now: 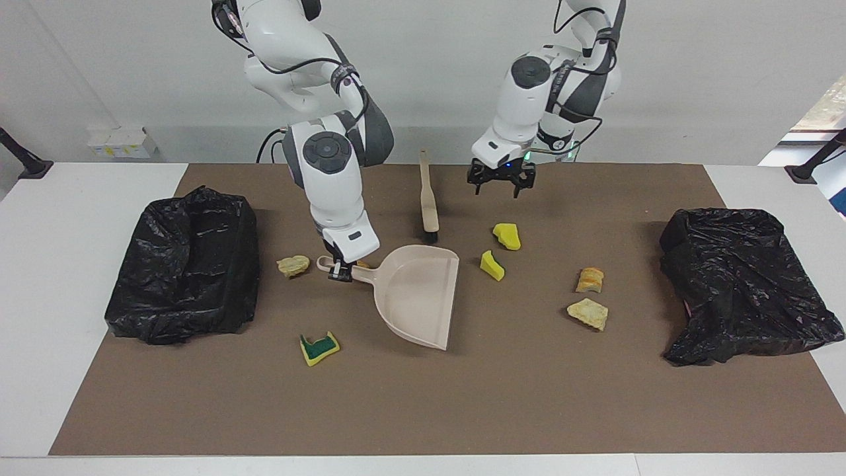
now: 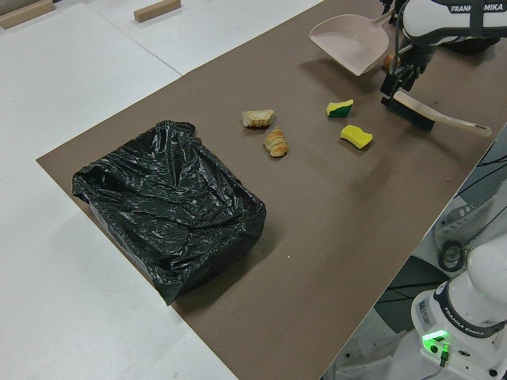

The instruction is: Sweep and dump trash in bin

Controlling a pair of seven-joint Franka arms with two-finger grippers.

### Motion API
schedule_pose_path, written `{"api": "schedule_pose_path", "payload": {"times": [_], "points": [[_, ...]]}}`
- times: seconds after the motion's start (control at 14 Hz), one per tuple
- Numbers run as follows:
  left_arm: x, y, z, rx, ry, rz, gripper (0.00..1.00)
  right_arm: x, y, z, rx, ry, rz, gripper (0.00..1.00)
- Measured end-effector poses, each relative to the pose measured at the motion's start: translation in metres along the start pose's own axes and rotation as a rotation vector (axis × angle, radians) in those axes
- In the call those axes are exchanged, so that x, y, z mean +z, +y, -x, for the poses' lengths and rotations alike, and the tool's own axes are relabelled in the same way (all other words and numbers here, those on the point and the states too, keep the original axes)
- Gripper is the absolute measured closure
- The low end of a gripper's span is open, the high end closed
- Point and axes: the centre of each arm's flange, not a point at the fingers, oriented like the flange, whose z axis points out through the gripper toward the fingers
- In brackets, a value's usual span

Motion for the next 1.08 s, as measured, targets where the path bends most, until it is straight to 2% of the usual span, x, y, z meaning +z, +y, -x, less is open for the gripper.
{"api": "schedule_pose_path", "payload": {"times": [0.36, 0.65, 0.79, 0.86, 1.08], "points": [[0.052, 0.106, 0.066, -0.02, 0.018, 0.012, 0.0, 0.021, 0.003, -0.027, -0.145, -0.087, 0.032, 0.69], [0.069, 0.129, 0.089, -0.013, 0.01, 0.001, 0.0, 0.026, -0.006, -0.05, -0.186, -0.081, 0.051, 0.69], [0.075, 0.13, 0.09, -0.015, 0.003, -0.008, 0.04, 0.031, -0.008, -0.053, -0.192, -0.08, 0.049, 0.69], [0.076, 0.13, 0.09, -0.016, 0.001, -0.01, 0.13, 0.033, -0.009, -0.053, -0.193, -0.081, 0.047, 0.69], [0.078, 0.129, 0.089, -0.017, -0.001, -0.013, 0.53, 0.035, -0.012, -0.057, -0.198, -0.083, 0.044, 0.69]]}}
